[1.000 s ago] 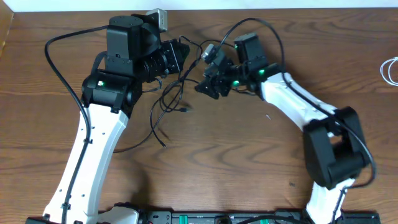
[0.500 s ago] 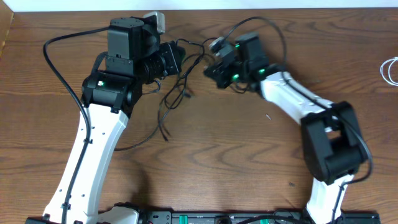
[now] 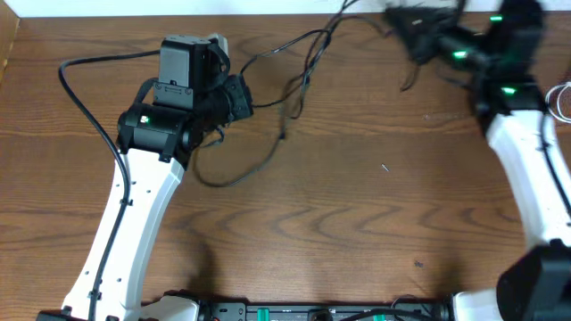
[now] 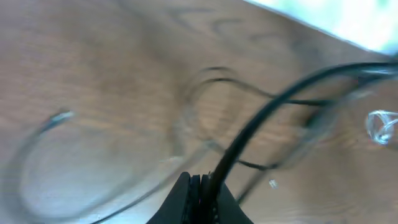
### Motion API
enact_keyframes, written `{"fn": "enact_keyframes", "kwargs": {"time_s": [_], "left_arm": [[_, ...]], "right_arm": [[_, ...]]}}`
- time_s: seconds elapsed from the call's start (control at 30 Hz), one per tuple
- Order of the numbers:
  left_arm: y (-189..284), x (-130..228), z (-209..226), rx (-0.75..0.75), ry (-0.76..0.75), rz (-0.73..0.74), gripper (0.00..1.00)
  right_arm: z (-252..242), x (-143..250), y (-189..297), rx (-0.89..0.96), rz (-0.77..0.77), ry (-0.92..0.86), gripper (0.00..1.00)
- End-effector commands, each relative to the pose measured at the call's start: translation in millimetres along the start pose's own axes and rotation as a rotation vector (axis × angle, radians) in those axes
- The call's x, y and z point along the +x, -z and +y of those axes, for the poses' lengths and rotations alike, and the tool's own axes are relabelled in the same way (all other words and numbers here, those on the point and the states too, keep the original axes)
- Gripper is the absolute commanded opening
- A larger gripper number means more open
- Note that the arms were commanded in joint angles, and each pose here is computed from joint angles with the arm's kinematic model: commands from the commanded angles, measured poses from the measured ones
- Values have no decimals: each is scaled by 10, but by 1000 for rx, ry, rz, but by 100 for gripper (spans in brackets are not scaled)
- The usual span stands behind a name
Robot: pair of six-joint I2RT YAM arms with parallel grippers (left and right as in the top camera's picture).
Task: Untangle cables
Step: 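Drag a black cable to the upper right with the right gripper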
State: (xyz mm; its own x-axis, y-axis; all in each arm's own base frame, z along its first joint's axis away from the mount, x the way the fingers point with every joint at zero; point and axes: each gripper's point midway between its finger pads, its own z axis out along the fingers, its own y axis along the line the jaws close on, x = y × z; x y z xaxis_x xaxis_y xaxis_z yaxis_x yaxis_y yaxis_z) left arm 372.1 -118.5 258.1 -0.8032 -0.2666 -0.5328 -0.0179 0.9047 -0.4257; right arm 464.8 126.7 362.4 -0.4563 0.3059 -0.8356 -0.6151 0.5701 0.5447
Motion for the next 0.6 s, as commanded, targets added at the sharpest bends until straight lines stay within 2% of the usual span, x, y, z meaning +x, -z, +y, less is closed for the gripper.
{"fn": "enact_keyframes", "kwargs": {"time_s": [0.0, 0.13, 0.27, 0.4, 0.57], "left_arm": [[-76, 37, 269, -136, -7, 19, 7], [-182, 147, 381, -182, -24, 80, 7], [-234, 169, 407, -191, -22, 96, 7], [-242, 136, 390, -184, -24, 82, 7], [-255, 82, 338, -159, -27, 62, 8]], "right_arm": [[-73, -238, 290, 22, -53, -146, 1], [-456, -385, 626, 130, -120, -278, 1], [-898, -350, 899, 302, -159, -348, 1], [-1114, -109, 952, 405, -94, -340, 1], [-1199, 197, 817, 417, 18, -302, 1]]}}
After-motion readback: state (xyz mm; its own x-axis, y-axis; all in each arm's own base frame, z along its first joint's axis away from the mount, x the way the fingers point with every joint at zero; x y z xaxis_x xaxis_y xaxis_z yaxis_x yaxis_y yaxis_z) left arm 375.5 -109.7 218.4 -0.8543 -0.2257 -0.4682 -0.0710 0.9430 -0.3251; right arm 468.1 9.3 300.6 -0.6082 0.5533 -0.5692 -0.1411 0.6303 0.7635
